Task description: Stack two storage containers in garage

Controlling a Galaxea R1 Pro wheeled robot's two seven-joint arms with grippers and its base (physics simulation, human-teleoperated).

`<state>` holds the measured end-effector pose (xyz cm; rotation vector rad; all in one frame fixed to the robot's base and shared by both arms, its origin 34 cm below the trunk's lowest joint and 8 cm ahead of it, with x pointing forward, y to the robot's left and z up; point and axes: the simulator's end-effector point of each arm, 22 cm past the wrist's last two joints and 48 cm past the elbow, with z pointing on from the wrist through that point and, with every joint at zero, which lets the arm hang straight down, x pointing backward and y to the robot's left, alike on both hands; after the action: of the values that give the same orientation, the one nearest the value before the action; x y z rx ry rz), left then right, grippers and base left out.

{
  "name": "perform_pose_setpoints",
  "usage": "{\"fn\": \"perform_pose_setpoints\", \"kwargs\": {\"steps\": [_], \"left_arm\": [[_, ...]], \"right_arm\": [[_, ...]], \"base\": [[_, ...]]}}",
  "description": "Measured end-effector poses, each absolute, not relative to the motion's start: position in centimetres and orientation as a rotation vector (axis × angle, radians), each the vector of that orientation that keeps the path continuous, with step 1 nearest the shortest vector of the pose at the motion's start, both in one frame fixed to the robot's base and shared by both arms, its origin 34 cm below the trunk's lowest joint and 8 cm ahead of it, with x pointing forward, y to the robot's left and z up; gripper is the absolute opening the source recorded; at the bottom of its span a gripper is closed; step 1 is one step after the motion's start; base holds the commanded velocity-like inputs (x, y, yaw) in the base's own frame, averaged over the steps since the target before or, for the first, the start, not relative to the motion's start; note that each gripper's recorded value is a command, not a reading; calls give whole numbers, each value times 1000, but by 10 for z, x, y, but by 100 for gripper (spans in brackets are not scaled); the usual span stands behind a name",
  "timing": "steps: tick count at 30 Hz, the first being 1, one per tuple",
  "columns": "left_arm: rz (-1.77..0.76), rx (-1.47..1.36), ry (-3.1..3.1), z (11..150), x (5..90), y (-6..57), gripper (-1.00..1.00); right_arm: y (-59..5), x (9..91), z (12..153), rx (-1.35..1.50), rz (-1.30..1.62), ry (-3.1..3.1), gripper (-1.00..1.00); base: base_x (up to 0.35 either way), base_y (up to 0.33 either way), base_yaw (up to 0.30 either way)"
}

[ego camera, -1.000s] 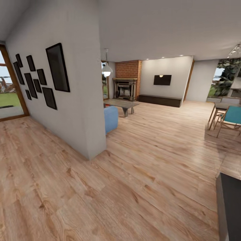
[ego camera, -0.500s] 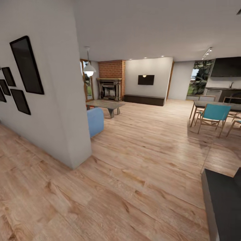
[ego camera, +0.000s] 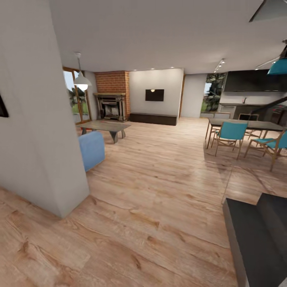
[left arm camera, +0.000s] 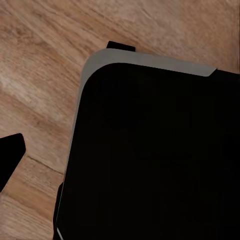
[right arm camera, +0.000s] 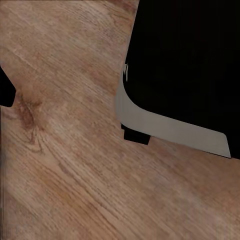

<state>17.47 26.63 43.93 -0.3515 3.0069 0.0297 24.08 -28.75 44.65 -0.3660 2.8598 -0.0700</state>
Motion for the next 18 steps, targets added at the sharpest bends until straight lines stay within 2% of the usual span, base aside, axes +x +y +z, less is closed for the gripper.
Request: {"fn": "perform_pose_setpoints", "kwargs": {"steps": [7,18], "left_arm": [[30,-352,3007,439,175,266,100],[30,-352,3007,439,174,266,100]], "right_arm": [[-288,241,447,-366,-70,2860,100],[-288,241,447,-363,-76,2860,100]], "base": [[322,0,-248],[322,0,-23]]}}
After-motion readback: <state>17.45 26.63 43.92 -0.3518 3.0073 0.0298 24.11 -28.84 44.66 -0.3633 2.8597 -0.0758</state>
